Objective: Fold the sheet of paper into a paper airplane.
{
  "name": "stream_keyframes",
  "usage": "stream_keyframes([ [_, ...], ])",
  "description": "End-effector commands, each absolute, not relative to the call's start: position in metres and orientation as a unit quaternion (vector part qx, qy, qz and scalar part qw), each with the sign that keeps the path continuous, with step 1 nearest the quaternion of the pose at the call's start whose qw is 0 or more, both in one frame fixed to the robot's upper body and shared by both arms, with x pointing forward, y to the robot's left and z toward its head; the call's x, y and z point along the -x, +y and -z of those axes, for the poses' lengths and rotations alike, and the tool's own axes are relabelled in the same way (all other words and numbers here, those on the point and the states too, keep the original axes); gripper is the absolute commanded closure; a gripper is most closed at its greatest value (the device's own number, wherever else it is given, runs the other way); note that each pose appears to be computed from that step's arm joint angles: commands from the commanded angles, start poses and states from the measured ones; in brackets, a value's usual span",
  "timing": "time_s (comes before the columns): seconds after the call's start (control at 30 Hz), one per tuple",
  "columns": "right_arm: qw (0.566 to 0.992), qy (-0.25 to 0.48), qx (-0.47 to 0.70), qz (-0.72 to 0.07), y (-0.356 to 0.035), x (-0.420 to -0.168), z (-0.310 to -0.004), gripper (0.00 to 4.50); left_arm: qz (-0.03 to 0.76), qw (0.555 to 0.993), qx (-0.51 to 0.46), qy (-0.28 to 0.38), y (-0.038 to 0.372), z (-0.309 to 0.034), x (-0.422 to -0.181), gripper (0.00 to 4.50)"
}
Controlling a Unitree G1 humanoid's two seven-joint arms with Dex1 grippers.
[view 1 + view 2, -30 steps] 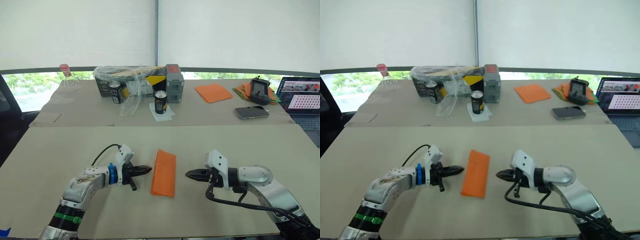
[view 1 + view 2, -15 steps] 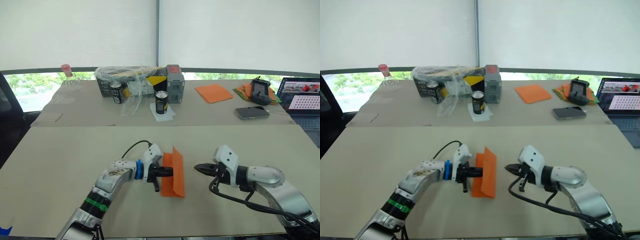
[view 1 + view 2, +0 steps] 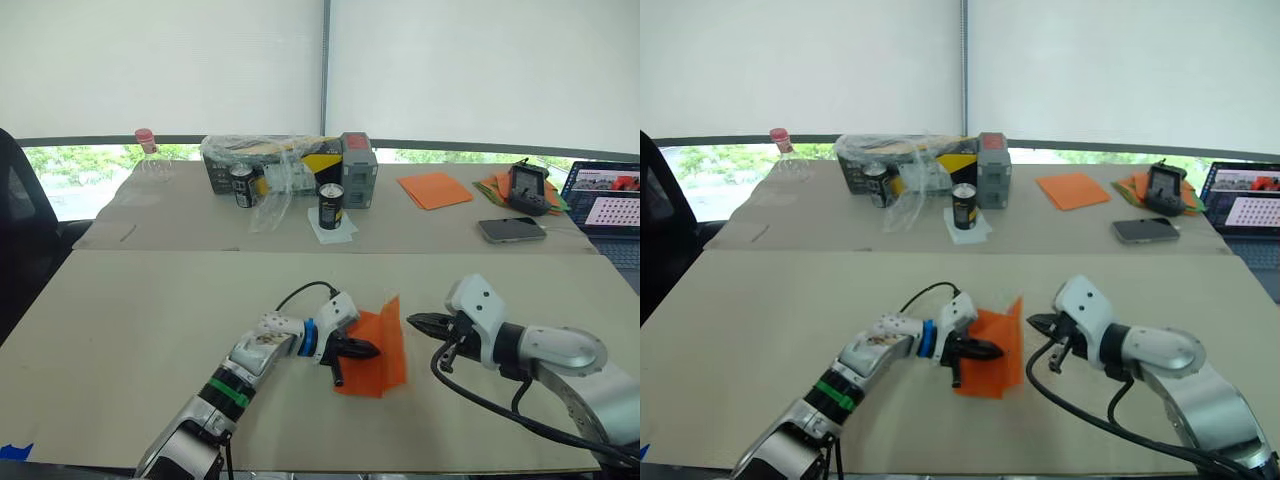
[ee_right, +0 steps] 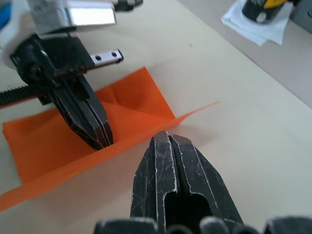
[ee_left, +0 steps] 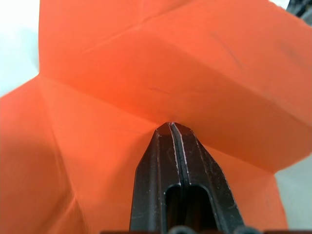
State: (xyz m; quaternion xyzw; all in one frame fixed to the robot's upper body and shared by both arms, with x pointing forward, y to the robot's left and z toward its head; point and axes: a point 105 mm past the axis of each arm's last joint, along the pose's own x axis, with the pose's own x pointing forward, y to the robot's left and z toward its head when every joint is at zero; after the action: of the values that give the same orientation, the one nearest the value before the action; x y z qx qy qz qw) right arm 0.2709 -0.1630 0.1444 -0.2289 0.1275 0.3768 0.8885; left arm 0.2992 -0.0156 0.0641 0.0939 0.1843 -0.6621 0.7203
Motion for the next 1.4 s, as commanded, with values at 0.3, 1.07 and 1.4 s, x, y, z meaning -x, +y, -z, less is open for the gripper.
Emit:
stream_keyframes([
  [0.3, 0.895, 0.134, 0.268, -0.331, -0.175, -0.275, -0.150, 4.43, 0.673, 0.679, -0.177, 0.234, -0.025, -0.043, -0.289, 4.50],
  [1.07, 0.877, 0.222, 0.265, -0.334, -0.161, -0.291, -0.102, 4.43, 0.542, 0.832, -0.031, 0.114, 0.080, -0.161, -0.331, 4.50],
  [1.4, 0.875, 0.213, 0.295, -0.319, -0.171, -0.300, -0.120, 4.43, 0.531, 0.834, -0.053, 0.136, 0.093, -0.144, -0.321, 4.50],
])
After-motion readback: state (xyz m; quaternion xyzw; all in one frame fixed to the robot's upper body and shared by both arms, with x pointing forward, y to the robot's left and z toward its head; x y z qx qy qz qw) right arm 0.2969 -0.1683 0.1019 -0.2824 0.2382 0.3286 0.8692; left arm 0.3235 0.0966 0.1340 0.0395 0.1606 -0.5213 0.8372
